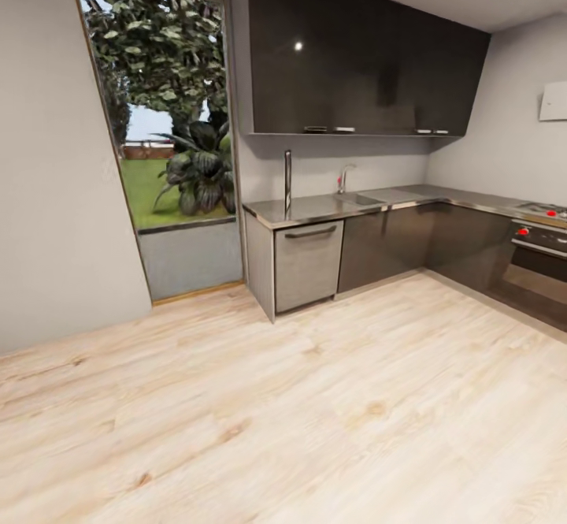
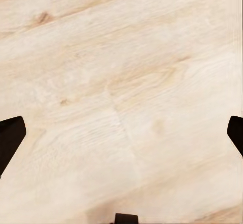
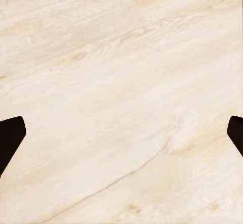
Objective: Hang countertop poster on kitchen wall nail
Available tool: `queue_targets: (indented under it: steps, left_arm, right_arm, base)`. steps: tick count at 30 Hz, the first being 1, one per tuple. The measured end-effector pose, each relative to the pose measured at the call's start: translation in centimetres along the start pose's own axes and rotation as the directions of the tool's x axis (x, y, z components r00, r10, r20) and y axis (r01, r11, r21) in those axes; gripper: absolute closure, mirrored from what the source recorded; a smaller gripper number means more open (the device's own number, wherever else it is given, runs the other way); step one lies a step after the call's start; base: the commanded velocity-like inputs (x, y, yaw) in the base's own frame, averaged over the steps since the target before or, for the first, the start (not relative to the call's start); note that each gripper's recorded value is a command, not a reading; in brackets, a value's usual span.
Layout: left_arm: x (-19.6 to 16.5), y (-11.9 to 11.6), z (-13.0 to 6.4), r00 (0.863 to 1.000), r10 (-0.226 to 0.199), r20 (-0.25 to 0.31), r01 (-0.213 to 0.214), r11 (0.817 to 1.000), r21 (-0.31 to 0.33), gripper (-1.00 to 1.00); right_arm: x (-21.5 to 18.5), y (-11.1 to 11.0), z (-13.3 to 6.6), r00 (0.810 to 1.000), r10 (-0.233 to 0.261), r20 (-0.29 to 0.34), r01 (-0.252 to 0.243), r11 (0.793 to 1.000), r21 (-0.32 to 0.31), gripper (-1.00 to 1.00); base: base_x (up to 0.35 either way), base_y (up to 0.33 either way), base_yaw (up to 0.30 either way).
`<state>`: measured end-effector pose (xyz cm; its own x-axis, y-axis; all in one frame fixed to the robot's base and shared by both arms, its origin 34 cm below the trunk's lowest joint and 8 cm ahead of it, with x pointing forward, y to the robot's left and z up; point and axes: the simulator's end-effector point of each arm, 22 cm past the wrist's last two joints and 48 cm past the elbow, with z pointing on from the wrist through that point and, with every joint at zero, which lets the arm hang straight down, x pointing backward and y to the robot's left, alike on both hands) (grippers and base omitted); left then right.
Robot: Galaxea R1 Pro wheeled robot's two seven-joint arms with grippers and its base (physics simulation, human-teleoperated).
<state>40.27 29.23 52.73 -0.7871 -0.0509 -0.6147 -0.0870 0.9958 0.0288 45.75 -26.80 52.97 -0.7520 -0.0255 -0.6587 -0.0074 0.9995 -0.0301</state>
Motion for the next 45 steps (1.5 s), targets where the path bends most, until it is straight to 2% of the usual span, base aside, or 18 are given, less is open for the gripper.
queue_targets:
  steps: [9, 45]
  left_arm:
    - [0.0, 0.0, 0.0, 1.000, 0.000, 0.000, 0.000, 1.000, 0.000, -1.00]
    - [0.0, 0.0, 0.0, 1.000, 0.000, 0.000, 0.000, 1.000, 0.000, -1.00]
  right_arm:
    - [0.0, 0.0, 0.0, 1.000, 0.000, 0.000, 0.000, 1.000, 0.000, -1.00]
    - [1.2, 0.2, -0.1, 1.000, -0.001, -0.024, 0.001, 1.000, -0.003, -1.00]
  base:
    - [0.335, 0.000, -0.139]
    - [0.335, -0.016, -0.011]
